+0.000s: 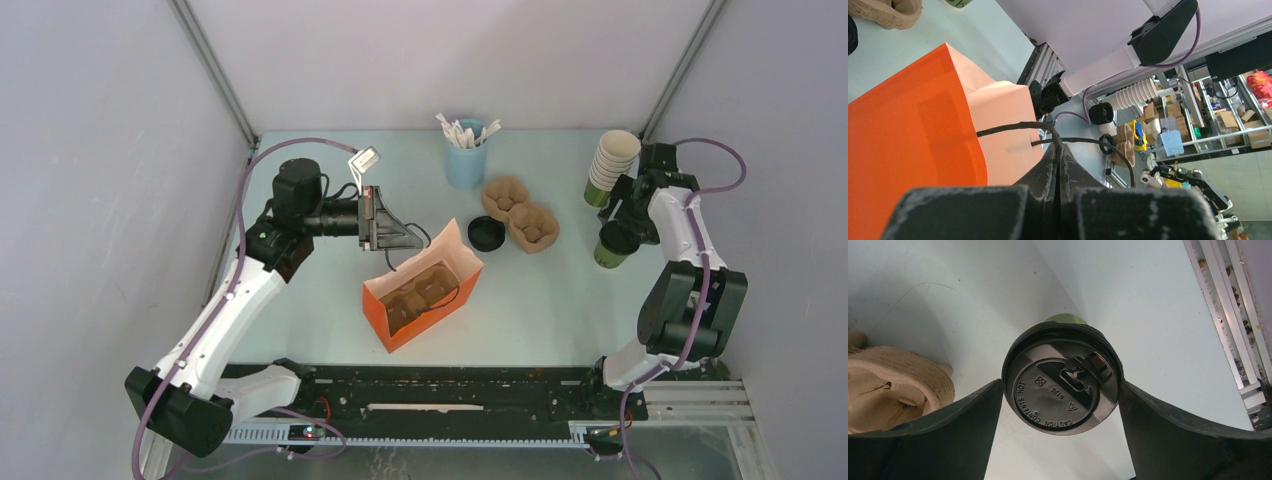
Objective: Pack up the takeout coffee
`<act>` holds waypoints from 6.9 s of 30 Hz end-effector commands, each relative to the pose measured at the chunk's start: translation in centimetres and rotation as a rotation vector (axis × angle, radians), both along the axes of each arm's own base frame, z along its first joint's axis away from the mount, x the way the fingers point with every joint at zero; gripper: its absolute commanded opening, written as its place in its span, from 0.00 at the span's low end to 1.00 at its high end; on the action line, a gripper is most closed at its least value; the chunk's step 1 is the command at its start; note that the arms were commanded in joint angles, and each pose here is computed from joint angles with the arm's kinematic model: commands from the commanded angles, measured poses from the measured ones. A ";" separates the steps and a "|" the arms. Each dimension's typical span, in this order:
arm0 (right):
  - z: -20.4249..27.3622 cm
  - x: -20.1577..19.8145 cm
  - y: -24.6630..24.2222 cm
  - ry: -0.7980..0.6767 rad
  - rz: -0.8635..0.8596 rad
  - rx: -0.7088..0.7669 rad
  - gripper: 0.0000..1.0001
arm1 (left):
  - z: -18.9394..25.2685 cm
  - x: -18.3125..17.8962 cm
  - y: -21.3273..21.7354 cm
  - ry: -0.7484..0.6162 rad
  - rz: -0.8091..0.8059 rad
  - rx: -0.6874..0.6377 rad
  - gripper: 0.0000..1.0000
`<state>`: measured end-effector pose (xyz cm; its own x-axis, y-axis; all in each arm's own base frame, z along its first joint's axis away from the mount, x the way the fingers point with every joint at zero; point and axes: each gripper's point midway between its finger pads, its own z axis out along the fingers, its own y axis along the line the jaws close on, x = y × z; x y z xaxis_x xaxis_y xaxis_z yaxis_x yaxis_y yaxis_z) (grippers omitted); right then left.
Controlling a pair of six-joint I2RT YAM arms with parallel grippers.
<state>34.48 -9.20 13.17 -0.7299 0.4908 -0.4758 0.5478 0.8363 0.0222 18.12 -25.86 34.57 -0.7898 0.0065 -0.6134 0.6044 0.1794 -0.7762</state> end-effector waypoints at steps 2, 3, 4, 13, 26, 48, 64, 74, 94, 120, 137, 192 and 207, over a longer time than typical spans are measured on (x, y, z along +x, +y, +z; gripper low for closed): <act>-0.3 0.4 -0.2 -0.005 0.015 -0.010 0.93 | 1.6 -0.4 0.0 -0.069 -0.017 -0.019 0.00; -0.3 0.4 -0.2 -0.003 0.015 -0.010 0.93 | 1.6 -0.5 0.0 -0.069 -0.017 -0.019 0.00; -0.4 0.3 -0.2 0.000 0.015 -0.009 0.93 | 1.6 -0.5 0.0 -0.069 -0.017 -0.019 0.00; -0.7 0.2 -0.2 0.011 0.014 -0.012 0.93 | 1.6 -0.5 0.0 -0.070 -0.017 -0.019 0.00; 0.2 0.2 -0.1 -0.023 0.016 -0.022 0.82 | 1.3 -0.1 0.1 -0.070 0.011 0.007 0.05; 6.4 -0.9 11.2 -0.244 0.324 -0.075 0.77 | -0.9 0.4 19.8 0.181 1.234 0.627 1.00; 9.2 -3.8 13.5 -0.406 0.428 -0.033 0.77 | -7.2 -0.4 10.2 0.582 1.182 0.662 0.78; 9.9 -4.0 13.9 -0.437 0.440 -0.017 0.77 | -9.7 -0.7 10.4 0.617 1.226 0.725 0.45; 14.0 -5.7 19.0 -0.604 0.688 0.131 0.72 | -4.2 4.1 13.4 -0.308 0.875 1.005 0.00; 25.3 -15.8 30.6 -0.924 1.316 0.284 0.61 | -5.2 6.0 18.7 -0.496 1.413 0.500 0.00; 26.1 -18.7 33.4 -0.919 1.534 0.181 0.60 | -11.4 2.4 20.6 -0.124 1.441 0.613 0.00; 17.6 -22.7 41.9 -0.611 2.058 -0.712 0.55 | -10.6 1.0 12.0 0.054 1.086 0.349 0.00; 14.4 -17.5 40.7 -0.794 2.205 -0.719 0.56 | -9.2 2.9 9.7 -0.069 1.044 0.261 0.00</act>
